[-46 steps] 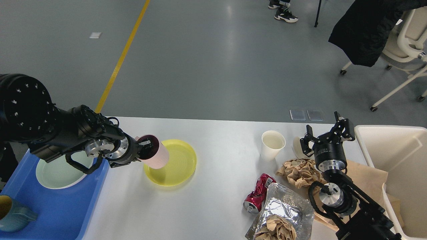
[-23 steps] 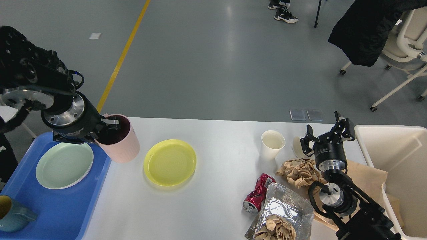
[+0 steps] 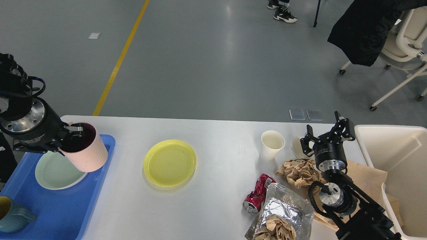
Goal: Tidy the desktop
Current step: 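Lift the pink cup off the yellow plate and place it on the tray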
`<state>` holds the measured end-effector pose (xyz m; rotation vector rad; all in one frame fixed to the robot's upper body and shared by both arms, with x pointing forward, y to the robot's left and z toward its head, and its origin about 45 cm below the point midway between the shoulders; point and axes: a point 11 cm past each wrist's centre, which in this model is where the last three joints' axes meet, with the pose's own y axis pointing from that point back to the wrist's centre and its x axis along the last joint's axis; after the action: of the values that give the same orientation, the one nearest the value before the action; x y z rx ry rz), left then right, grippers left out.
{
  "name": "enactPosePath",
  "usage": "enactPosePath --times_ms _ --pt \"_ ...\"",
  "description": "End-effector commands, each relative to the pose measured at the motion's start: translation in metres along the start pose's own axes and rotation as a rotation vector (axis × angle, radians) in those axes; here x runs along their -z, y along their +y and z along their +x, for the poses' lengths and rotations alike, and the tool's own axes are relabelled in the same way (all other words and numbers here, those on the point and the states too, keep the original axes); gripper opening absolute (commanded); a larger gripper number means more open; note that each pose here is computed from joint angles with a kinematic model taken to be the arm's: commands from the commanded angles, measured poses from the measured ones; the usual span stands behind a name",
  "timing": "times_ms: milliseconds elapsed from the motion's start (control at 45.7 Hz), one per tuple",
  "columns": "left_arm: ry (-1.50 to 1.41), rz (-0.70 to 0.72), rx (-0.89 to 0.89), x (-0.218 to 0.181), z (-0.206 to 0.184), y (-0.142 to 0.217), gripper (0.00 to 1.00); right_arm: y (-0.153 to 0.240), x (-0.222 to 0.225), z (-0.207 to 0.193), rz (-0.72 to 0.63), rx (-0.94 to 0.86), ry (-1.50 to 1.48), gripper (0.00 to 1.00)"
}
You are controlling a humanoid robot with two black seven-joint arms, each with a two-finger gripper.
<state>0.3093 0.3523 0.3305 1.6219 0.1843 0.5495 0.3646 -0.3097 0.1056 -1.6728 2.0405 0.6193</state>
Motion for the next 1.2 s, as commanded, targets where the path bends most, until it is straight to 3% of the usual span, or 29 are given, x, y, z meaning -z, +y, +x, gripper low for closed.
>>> enactPosePath --times_ms 0,307,547,1117,1183 --pt "0.048 0.012 -0.016 0.040 -0.001 -0.027 0.00 0.000 0.000 0.001 0.000 0.000 0.001 1.00" --pt "0.138 0.015 -0.014 0.135 -0.022 -0.113 0.00 0.001 -0.001 0.000 -0.001 0.000 -0.001 1.00" --pt "0.158 0.010 0.043 0.159 -0.052 -0.175 0.00 0.001 -0.001 0.001 -0.002 -0.001 0.000 1.00" --pt "0.184 0.023 0.053 0.162 -0.058 -0.184 0.00 0.001 -0.001 0.001 -0.002 -0.001 0.000 1.00" --pt "0.192 0.021 0.054 0.162 -0.059 -0.184 0.04 0.001 -0.001 0.001 -0.002 -0.001 0.000 1.00"
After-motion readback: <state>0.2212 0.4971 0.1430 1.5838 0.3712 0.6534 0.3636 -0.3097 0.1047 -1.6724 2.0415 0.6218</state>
